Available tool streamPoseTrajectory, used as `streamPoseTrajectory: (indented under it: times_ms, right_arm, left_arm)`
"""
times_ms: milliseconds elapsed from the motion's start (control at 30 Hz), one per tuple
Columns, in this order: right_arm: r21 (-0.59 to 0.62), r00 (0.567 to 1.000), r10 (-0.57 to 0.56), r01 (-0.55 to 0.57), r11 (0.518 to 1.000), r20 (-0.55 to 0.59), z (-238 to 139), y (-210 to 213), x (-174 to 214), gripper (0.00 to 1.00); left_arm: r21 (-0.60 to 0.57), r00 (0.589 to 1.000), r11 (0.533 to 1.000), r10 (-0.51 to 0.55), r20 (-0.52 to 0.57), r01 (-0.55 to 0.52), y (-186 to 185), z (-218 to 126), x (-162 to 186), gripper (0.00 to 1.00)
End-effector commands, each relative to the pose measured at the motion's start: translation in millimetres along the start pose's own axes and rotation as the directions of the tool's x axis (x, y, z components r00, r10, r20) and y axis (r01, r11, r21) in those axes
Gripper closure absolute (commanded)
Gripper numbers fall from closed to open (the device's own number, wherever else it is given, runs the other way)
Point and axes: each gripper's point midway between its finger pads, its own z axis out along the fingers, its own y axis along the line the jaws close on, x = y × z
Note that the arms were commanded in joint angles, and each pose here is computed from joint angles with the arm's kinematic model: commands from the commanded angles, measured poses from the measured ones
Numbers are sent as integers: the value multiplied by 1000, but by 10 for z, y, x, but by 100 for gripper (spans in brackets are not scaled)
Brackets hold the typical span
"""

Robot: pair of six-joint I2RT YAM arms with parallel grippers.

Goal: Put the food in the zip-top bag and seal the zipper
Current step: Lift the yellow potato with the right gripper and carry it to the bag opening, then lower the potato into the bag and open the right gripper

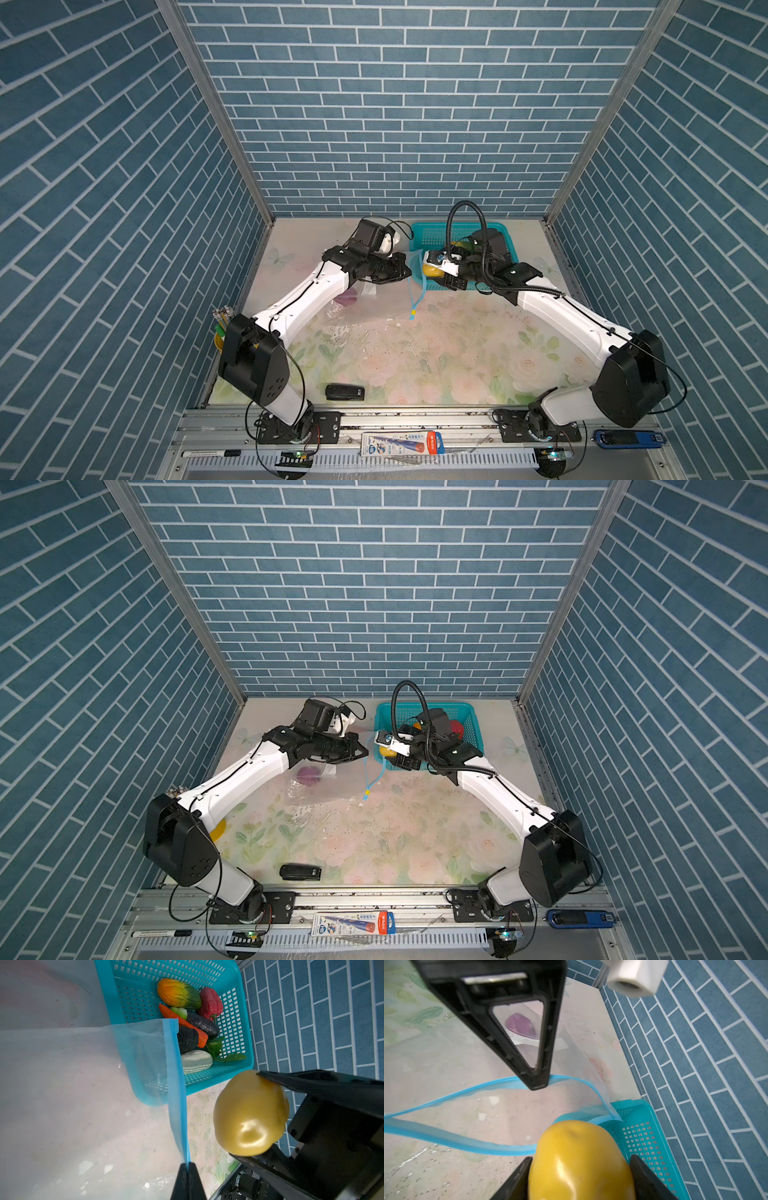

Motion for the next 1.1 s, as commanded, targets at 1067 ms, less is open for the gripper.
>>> streamPoseTrajectory:
  times_ms: [1067]
  right_arm:
    - [-216, 998, -55, 53, 975, -1, 516, 574, -102, 42]
  left_arm:
    - [12, 999, 1000, 12, 30, -13, -113, -156, -53, 100]
